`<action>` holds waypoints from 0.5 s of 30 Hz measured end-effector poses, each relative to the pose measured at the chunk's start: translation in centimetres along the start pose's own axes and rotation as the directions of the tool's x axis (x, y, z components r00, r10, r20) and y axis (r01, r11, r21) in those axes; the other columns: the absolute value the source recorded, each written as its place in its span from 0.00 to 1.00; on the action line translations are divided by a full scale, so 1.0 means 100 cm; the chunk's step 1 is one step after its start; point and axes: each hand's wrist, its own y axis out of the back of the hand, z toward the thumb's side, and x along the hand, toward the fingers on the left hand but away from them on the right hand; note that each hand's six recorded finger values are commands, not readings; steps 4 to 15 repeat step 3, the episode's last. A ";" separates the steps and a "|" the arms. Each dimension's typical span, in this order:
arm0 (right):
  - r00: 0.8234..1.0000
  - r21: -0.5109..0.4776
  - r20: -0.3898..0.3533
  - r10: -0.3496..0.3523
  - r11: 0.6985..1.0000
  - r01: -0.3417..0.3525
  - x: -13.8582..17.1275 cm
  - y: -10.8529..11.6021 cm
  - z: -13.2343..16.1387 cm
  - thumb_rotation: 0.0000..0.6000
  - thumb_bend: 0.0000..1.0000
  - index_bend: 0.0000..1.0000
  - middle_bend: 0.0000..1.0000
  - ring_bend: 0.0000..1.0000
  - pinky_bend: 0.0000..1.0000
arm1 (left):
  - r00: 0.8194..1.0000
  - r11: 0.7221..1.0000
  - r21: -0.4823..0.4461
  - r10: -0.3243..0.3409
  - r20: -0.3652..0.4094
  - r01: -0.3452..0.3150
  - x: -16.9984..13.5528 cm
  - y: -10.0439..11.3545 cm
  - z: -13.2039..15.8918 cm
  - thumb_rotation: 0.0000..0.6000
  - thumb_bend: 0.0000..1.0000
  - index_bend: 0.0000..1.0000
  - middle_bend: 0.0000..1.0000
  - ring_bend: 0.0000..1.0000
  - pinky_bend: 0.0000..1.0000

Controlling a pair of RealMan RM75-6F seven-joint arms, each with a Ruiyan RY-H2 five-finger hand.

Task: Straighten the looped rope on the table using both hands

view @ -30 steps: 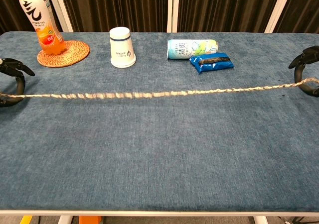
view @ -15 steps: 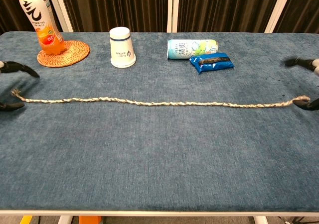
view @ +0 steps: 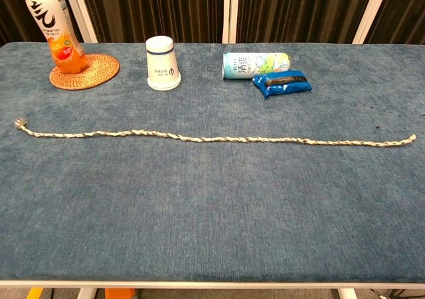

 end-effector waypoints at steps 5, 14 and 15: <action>1.000 -0.021 0.016 -0.014 1.000 0.015 0.022 0.010 -0.003 1.00 0.27 0.00 0.07 0.00 0.00 | 0.999 0.999 0.021 0.032 -0.034 -0.031 -0.023 0.008 -0.003 1.00 0.18 0.17 0.09 0.00 0.01; 1.000 -0.021 0.016 -0.014 1.000 0.015 0.022 0.010 -0.003 1.00 0.27 0.00 0.07 0.00 0.00 | 0.999 0.999 0.021 0.032 -0.034 -0.031 -0.023 0.008 -0.003 1.00 0.18 0.17 0.09 0.00 0.01; 1.000 -0.021 0.016 -0.014 1.000 0.015 0.022 0.010 -0.003 1.00 0.27 0.00 0.07 0.00 0.00 | 0.999 0.999 0.021 0.032 -0.034 -0.031 -0.023 0.008 -0.003 1.00 0.18 0.17 0.09 0.00 0.01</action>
